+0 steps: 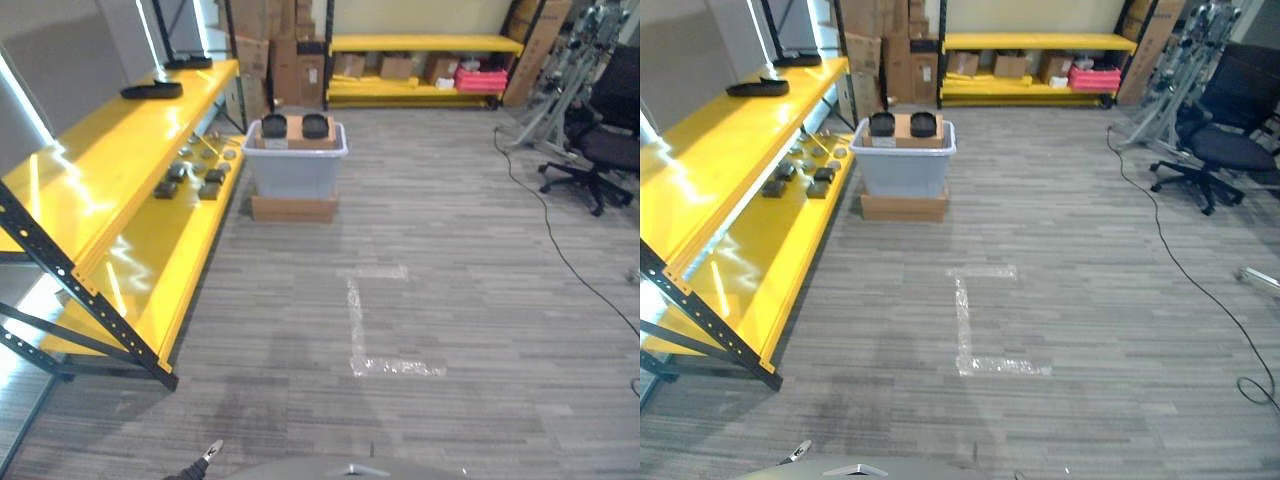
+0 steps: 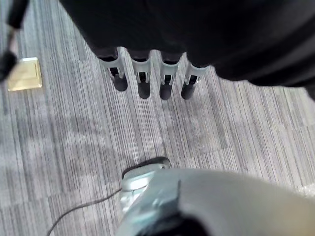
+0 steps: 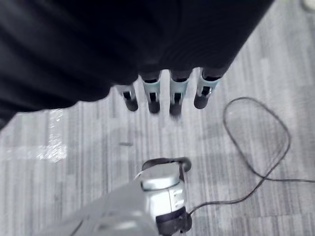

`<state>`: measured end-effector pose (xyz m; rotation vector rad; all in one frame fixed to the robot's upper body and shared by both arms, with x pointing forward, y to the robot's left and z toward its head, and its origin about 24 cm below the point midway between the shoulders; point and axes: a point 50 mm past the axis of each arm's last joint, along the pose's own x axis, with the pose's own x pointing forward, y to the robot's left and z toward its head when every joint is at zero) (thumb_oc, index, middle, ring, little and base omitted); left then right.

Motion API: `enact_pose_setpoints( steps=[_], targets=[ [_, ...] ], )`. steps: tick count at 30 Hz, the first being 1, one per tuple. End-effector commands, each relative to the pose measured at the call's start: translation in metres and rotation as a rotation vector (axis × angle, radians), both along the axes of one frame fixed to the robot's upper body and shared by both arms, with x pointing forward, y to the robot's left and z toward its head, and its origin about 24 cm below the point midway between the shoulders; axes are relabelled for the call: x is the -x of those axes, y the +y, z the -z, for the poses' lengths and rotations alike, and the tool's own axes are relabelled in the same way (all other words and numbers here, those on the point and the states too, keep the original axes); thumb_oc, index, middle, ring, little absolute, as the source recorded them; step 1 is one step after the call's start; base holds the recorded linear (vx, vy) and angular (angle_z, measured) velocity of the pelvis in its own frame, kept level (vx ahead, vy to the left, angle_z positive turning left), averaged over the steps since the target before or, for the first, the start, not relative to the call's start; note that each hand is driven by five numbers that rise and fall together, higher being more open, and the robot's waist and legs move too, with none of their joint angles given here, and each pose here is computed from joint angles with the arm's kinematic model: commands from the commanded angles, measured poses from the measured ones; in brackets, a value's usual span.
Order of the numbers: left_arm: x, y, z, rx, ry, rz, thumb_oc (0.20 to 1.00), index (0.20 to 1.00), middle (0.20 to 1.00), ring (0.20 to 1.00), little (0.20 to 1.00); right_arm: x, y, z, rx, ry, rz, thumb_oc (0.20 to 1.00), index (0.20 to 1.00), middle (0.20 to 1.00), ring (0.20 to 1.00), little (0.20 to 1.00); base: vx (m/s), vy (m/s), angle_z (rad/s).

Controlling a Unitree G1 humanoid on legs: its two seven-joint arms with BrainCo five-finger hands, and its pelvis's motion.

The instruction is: Move parts from the plastic box to the shelf.

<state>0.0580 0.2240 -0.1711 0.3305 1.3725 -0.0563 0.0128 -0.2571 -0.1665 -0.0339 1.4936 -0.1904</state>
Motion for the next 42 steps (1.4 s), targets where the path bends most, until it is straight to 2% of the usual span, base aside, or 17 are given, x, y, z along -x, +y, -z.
enact_pose_setpoints(
  steps=[1, 7, 11, 15, 17, 22, 27, 34, 42],
  targets=[
    [-0.031, 0.0, -0.005, 0.009, -0.064, -0.021, 1.0, 1.0, 1.0, 1.0, 1.0, -0.023, -0.016, -0.006, 0.029, -0.044, -0.017, 1.0, 1.0, 1.0, 1.0, 1.0, 0.01, 0.004, -0.03],
    [-0.023, -0.009, -0.001, 0.027, -0.035, -0.024, 1.0, 1.0, 1.0, 1.0, 1.0, -0.029, -0.003, -0.003, -0.007, -0.076, -0.015, 1.0, 1.0, 1.0, 1.0, 1.0, 0.0, 0.006, -0.02],
    [-0.029, -0.011, -0.002, -0.006, -0.038, 0.067, 1.0, 1.0, 1.0, 1.0, 1.0, -0.035, 0.0, -0.003, -0.018, -0.102, -0.03, 1.0, 1.0, 1.0, 1.0, 1.0, -0.01, 0.017, -0.01],
    [-0.026, -0.011, -0.002, -0.01, -0.034, 0.042, 1.0, 1.0, 1.0, 1.0, 1.0, -0.036, -0.002, -0.003, 0.006, -0.083, -0.105, 1.0, 1.0, 1.0, 1.0, 1.0, 0.0, 0.011, 0.0],
    [-0.034, -0.011, -0.003, -0.034, -0.074, 0.086, 1.0, 1.0, 1.0, 1.0, 1.0, -0.039, 0.0, -0.003, 0.013, -0.093, -0.146, 1.0, 1.0, 1.0, 1.0, 1.0, 0.0, 0.0, 0.0],
    [-0.035, -0.011, -0.004, -0.054, -0.088, 0.135, 1.0, 1.0, 1.0, 1.0, 1.0, -0.045, -0.003, -0.005, 0.046, -0.132, -0.127, 1.0, 1.0, 1.0, 1.0, 1.0, -0.03, 0.015, 0.0],
    [-0.028, -0.006, -0.003, -0.039, -0.066, 0.112, 1.0, 1.0, 1.0, 1.0, 1.0, -0.041, -0.007, -0.005, 0.034, -0.131, -0.051, 1.0, 1.0, 1.0, 1.0, 1.0, -0.01, 0.036, 0.0],
    [-0.005, 0.001, 0.0, -0.013, 0.016, 0.008, 1.0, 1.0, 1.0, 1.0, 1.0, -0.046, -0.005, -0.005, 0.027, -0.139, -0.075, 1.0, 1.0, 1.0, 1.0, 1.0, 0.0, 0.019, 0.0],
    [-0.015, -0.015, 0.001, 0.029, -0.027, 0.032, 1.0, 1.0, 1.0, 1.0, 1.0, -0.045, 0.009, -0.001, -0.011, -0.147, -0.066, 1.0, 1.0, 1.0, 1.0, 1.0, 0.01, -0.002, -0.04]
  ],
)
